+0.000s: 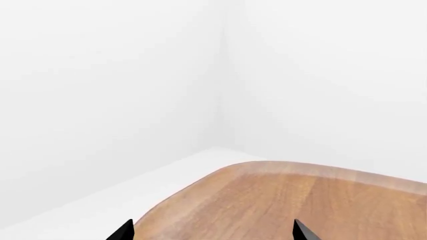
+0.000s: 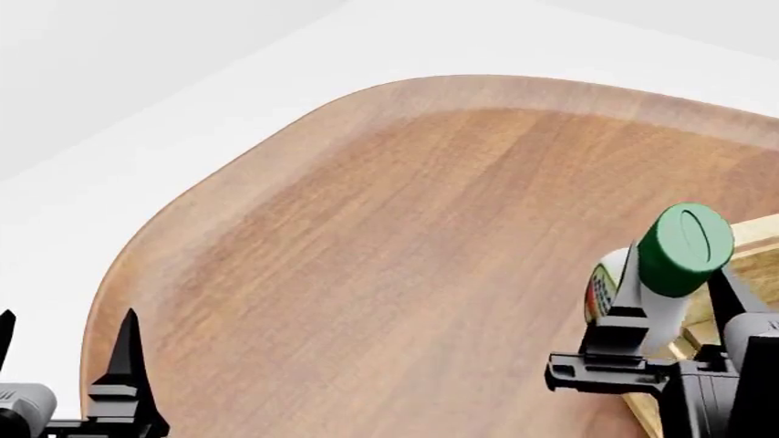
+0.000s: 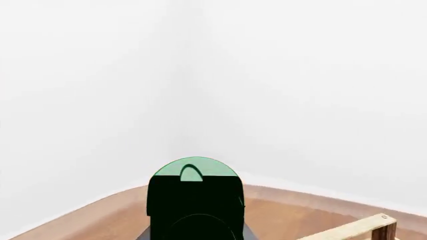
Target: Pick up the salad dressing and put it in the tray.
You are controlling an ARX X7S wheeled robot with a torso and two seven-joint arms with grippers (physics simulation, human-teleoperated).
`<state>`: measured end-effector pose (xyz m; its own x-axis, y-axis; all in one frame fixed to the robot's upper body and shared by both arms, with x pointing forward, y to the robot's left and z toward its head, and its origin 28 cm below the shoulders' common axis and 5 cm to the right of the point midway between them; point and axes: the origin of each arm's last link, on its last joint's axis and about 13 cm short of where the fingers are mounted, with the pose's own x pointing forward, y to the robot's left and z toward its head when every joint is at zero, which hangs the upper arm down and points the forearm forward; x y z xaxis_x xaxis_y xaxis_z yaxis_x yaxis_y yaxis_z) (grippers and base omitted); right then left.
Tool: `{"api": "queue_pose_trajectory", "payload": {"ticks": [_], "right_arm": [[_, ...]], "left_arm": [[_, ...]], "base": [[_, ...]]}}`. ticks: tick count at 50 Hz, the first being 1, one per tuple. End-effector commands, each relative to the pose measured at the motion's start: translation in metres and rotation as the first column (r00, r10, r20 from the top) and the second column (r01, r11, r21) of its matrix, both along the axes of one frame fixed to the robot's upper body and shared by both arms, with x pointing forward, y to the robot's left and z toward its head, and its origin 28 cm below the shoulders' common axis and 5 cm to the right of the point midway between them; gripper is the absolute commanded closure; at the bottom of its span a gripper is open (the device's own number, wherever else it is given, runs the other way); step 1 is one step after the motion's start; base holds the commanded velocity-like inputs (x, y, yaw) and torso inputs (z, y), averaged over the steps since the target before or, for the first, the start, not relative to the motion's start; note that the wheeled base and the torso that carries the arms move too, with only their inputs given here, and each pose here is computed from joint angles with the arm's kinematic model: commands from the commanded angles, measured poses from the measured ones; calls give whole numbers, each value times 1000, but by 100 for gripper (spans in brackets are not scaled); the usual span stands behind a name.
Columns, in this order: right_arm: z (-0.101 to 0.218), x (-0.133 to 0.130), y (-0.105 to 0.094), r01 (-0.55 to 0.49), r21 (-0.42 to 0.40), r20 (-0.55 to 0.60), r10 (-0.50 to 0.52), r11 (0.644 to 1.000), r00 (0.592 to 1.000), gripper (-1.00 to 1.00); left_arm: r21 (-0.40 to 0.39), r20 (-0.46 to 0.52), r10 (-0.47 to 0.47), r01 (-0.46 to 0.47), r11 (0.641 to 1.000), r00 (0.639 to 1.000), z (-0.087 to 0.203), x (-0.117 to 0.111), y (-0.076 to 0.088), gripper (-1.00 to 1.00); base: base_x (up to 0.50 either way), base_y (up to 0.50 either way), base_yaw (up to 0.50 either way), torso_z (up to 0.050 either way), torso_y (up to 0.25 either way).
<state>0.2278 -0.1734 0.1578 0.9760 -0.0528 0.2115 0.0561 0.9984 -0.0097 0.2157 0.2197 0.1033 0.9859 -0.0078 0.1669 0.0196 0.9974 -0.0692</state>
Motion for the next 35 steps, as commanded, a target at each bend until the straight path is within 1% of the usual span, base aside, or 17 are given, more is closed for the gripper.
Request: {"api": "queue_pose_trajectory", "payload": {"ticks": [1, 12, 13, 17, 21, 23, 24, 25, 27, 28, 29, 33, 35], "right_arm": [[12, 11, -22, 188, 26, 22, -189, 982, 982, 100], [22, 22, -47, 341, 23, 14, -342, 940, 940, 100], [20, 27, -57, 397, 37, -8, -397, 917, 918, 100], [19, 32, -66, 449, 36, -16, -449, 893, 894, 100], [22, 40, -77, 498, 11, -23, -498, 867, 867, 100], [23, 45, -84, 531, 0, -36, -531, 847, 847, 100], [23, 46, -86, 533, 0, -42, -532, 846, 845, 100], [22, 50, -91, 558, -15, -55, -558, 830, 828, 100], [19, 53, -96, 570, -22, -72, -570, 822, 819, 100], [20, 55, -98, 582, -28, -74, -583, 812, 809, 100], [15, 57, -103, 598, -36, -89, -599, 801, 796, 100], [6, 61, -110, 605, -13, -94, -604, 796, 792, 100], [1, 63, -114, 616, -11, -110, -613, 788, 782, 100]], "left_arm": [[3, 2, -1, 1, 1000, 1000, 1, 1, 0, -100], [4, 6, -2, 2, 1000, 1000, 2, 2, 1, -100], [4, 6, -2, 2, 1000, 1000, 2, 2, 1, -100], [5, 6, -2, 2, 1000, 1000, 2, 1, 0, -100], [4, 6, -2, 2, 1000, 1000, 2, 1, 0, -100], [3, 5, -1, 1, 1000, 1000, 1, 1, 0, -100], [3, 5, -1, 1, 1000, 1000, 1, 1, 0, -100], [3, 5, -1, 1, 1000, 1000, 1, 1, 0, -100], [3, 5, -1, 1, 1000, 1000, 1, 1, 0, -100], [3, 4, -1, 1, 1000, 1000, 1, 1, 0, -100], [4, 4, -1, 0, 1000, 1000, 1, 0, 0, -100], [4, 4, -1, 0, 1000, 1000, 1, 0, 0, -100], [4, 5, -2, 2, 1000, 1000, 1, 0, 0, -100]], "base": [[0, 0, 0, 0, 0], [0, 0, 0, 0, 0], [0, 0, 0, 0, 0], [0, 0, 0, 0, 3], [0, 0, 0, 0, 0], [0, 0, 0, 0, 0], [0, 0, 0, 0, 0], [0, 0, 0, 0, 0], [0, 0, 0, 0, 0], [0, 0, 0, 0, 0], [0, 0, 0, 0, 0], [0, 0, 0, 0, 0], [0, 0, 0, 0, 0]]}}
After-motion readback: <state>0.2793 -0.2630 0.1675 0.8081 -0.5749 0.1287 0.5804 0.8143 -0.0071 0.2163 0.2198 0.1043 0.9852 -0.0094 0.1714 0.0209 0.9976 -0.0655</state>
